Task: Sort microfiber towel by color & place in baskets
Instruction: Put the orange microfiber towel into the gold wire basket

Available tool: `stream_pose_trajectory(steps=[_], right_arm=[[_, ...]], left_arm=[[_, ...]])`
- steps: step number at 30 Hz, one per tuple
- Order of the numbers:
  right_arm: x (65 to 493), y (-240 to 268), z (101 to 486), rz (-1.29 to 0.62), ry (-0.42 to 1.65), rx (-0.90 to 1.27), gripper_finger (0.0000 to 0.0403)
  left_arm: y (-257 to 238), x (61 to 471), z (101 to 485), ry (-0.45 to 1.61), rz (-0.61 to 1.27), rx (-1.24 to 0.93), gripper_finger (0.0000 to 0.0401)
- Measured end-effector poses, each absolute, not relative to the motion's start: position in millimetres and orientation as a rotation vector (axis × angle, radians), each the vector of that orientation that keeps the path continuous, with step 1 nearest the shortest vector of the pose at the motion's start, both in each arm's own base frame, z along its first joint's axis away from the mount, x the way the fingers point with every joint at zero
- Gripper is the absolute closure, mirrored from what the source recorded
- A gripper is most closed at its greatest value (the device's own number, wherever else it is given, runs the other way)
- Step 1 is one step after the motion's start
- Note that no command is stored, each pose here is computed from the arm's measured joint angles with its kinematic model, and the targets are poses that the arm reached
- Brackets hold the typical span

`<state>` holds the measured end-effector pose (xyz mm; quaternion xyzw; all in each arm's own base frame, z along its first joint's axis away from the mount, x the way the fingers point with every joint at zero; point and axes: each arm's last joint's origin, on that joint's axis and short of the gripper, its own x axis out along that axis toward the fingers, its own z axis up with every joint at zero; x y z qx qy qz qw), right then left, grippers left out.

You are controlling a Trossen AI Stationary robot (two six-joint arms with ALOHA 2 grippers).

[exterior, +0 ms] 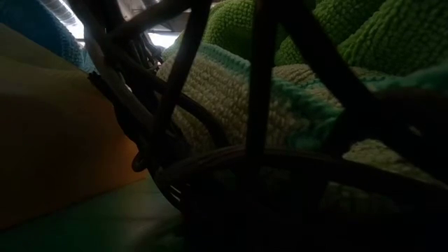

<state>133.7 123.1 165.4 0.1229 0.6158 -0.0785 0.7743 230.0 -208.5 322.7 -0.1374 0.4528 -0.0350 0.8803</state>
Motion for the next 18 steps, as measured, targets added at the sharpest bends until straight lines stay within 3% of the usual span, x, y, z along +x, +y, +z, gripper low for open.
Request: stream_pose_trajectory(steps=[14,18], right_arm=[[122,112,134,-0.285,1.323,0.383,0.0181],[121,110,132,-0.319,1.319,0.405,0.0202]], left_arm=[[-208,231,323,0.922,-0.049,-0.277,0.0283],[-208,231,323,0.922,-0.049,-0.277,0.0283]])
